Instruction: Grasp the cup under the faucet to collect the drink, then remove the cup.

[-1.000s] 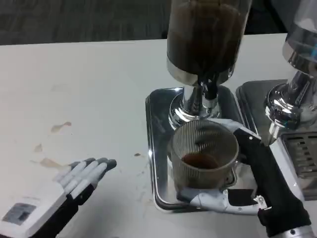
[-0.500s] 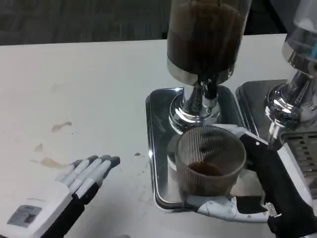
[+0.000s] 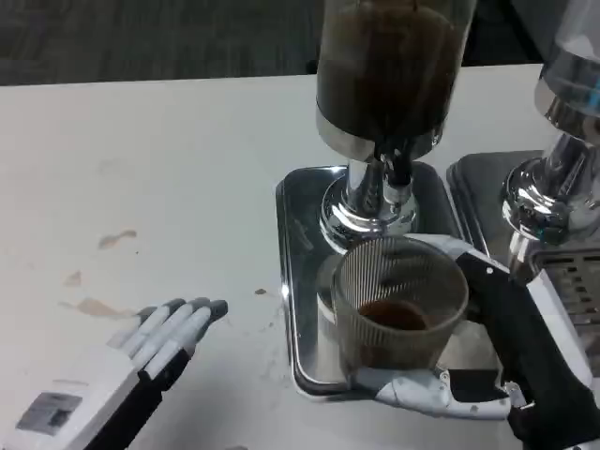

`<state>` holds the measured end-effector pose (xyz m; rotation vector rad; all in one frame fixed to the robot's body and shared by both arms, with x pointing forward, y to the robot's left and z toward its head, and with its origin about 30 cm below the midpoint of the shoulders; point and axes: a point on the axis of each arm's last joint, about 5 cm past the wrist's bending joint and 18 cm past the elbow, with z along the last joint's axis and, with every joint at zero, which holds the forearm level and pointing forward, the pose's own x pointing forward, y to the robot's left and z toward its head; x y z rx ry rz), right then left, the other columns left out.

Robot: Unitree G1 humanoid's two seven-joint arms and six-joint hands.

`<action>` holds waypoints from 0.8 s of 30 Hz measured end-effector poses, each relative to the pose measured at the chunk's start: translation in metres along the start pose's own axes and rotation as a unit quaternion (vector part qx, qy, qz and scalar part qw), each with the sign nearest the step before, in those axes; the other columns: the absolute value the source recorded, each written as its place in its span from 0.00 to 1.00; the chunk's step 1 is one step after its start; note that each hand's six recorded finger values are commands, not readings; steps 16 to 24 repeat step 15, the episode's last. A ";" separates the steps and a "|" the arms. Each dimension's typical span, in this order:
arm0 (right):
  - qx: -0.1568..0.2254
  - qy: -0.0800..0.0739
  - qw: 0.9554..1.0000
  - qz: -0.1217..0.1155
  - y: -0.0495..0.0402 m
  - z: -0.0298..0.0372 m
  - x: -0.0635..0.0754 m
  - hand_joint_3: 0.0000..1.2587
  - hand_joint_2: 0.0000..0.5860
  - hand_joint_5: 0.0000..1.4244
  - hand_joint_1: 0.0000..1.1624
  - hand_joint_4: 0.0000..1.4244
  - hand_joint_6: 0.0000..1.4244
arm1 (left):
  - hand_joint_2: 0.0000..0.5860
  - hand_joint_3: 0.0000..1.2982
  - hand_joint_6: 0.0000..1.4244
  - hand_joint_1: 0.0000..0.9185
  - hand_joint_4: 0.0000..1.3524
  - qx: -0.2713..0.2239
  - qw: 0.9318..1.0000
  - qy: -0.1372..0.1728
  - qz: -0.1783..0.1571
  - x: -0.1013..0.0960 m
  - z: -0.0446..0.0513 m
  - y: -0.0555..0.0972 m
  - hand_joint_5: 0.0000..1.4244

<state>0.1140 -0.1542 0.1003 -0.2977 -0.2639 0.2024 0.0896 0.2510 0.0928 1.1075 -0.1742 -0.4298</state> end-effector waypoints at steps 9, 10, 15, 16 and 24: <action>0.003 0.004 1.000 -0.002 -0.0009 -0.0005 0.000 0.69 0.40 0.71 0.83 0.66 0.93 | 0.17 0.00 0.00 0.00 0.00 0.000 1.000 0.002 0.004 0.000 0.0007 0.000 0.00; 0.004 0.004 1.000 -0.002 -0.0009 -0.0005 0.000 0.69 0.40 0.71 0.83 0.66 0.93 | 0.17 0.00 0.00 0.00 0.00 0.000 1.000 0.002 0.004 -0.001 0.0008 0.000 0.00; 0.004 0.004 1.000 -0.001 -0.0010 -0.0004 0.000 0.69 0.40 0.71 0.82 0.66 0.93 | 0.18 0.00 0.00 0.00 0.00 -0.001 1.000 0.004 0.004 -0.001 0.0009 0.000 0.00; 0.004 0.004 1.000 -0.001 -0.0010 -0.0004 0.000 0.69 0.40 0.71 0.82 0.66 0.93 | 0.18 0.00 0.00 0.00 0.00 -0.001 1.000 0.004 0.004 -0.001 0.0009 0.000 0.00; 0.004 0.004 1.000 -0.001 -0.0010 -0.0004 0.000 0.69 0.40 0.71 0.82 0.66 0.93 | 0.18 0.00 0.00 0.00 0.00 -0.001 1.000 0.004 0.004 -0.001 0.0009 0.000 0.00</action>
